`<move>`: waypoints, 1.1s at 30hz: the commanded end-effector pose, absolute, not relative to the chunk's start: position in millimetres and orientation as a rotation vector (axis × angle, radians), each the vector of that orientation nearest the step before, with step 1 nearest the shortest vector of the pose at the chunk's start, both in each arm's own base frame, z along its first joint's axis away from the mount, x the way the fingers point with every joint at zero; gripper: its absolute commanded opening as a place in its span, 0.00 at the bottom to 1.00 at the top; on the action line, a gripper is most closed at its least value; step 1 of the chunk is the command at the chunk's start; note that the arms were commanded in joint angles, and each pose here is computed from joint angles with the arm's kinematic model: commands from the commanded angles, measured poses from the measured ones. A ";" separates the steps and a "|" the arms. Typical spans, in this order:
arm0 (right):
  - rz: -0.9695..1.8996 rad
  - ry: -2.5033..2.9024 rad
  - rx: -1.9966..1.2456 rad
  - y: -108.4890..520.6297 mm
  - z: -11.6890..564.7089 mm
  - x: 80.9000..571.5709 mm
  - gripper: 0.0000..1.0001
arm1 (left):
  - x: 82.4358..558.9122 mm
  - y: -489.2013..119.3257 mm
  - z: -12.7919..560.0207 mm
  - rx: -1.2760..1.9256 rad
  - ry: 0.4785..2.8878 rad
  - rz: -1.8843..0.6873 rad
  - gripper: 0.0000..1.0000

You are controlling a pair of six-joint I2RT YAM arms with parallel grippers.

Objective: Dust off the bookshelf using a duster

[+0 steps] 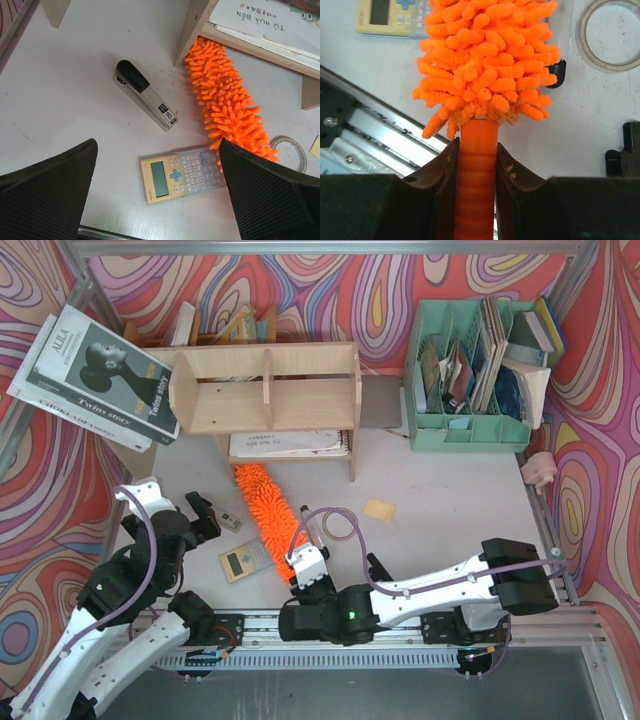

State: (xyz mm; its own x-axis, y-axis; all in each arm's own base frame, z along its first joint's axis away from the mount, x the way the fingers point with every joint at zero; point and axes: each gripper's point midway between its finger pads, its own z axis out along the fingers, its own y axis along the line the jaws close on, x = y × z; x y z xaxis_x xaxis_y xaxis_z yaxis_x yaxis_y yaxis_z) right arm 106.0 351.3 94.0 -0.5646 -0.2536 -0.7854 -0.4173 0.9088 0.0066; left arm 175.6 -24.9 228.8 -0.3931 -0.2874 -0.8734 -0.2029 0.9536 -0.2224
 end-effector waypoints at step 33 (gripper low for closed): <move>0.302 2.143 -0.368 355.5 114.2 108.7 0.00 | 173.0 -17.9 223.8 -0.367 1.989 -0.060 0.98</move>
State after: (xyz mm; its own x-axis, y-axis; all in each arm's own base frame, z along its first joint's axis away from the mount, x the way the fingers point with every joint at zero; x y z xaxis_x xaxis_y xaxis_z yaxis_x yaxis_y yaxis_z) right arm 99.9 342.1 129.2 -0.5143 -0.1785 -0.8388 -0.4167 0.9069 0.0625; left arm 175.3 -23.3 230.1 -0.3830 -0.2974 -0.8746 -0.2100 0.9500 -0.2312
